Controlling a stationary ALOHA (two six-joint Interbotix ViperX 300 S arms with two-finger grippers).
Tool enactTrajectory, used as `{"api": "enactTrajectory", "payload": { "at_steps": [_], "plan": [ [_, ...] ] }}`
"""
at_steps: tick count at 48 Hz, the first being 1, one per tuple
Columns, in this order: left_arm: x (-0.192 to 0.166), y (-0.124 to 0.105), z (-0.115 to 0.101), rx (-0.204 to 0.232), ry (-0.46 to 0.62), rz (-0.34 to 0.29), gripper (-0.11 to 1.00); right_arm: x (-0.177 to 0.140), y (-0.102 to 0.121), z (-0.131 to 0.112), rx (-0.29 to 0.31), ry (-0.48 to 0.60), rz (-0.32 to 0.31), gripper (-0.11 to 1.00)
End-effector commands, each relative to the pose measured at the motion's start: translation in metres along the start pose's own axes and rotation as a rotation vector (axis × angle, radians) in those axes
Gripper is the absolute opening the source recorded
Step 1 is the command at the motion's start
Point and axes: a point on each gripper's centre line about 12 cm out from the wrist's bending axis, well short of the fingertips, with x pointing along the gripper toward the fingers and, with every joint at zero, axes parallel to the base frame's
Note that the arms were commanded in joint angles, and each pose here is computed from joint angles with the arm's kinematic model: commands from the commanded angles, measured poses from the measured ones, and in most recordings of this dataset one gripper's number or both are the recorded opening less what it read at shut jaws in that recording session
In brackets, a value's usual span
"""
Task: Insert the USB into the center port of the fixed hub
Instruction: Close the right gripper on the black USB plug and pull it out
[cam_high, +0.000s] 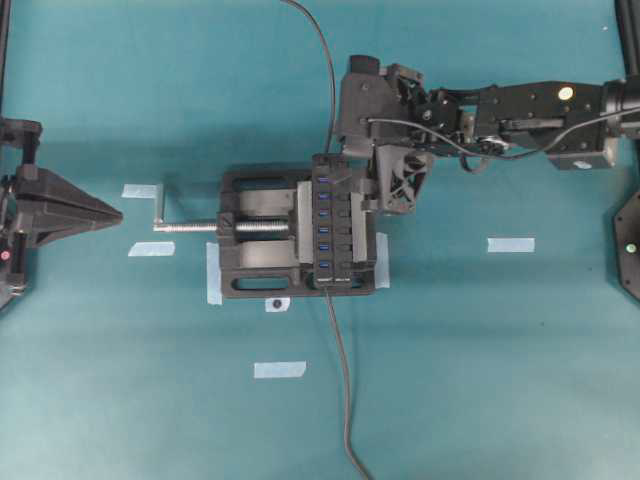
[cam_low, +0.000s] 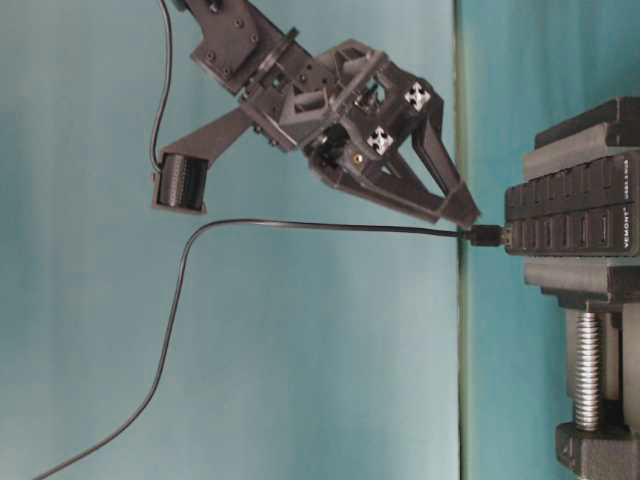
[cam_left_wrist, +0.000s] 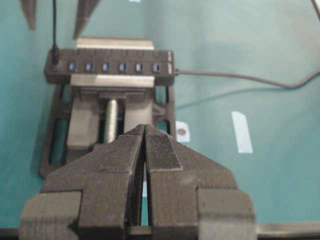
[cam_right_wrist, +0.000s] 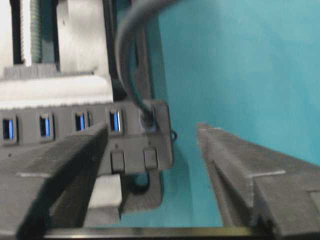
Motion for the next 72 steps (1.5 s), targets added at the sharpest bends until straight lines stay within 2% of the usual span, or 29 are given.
{"api": "enactTrajectory", "payload": {
  "at_steps": [1,8,28,35,40,49,59,64,72],
  "plan": [
    [-0.001,0.000,0.011,0.001,-0.031,0.001,0.00,-0.004,0.001,0.015,-0.003,-0.047,-0.001,0.78],
    [-0.002,0.000,0.011,-0.001,-0.032,0.001,0.00,0.000,0.002,0.016,-0.005,-0.047,0.002,0.74],
    [-0.002,0.000,0.011,0.000,-0.032,-0.001,0.00,0.010,0.001,0.016,0.001,-0.035,0.002,0.73],
    [-0.002,0.000,0.010,-0.025,-0.031,0.000,0.00,0.011,0.001,0.017,0.007,-0.033,0.003,0.69],
    [-0.001,0.000,0.009,-0.043,-0.028,0.000,0.00,0.012,0.001,0.016,0.007,-0.021,0.005,0.62],
    [-0.001,0.000,0.009,-0.043,-0.026,-0.002,0.00,0.013,0.002,0.012,0.010,0.012,0.009,0.40],
    [-0.001,0.000,0.009,-0.044,-0.026,0.000,0.00,0.013,0.001,0.018,0.016,-0.004,0.008,0.20],
    [-0.001,0.000,0.009,-0.044,-0.025,0.000,0.00,0.013,0.001,0.018,0.015,-0.003,0.008,0.14],
    [-0.001,0.000,0.009,-0.044,-0.023,0.000,0.00,0.013,0.002,0.016,0.012,0.005,0.010,0.11]
  ]
}}
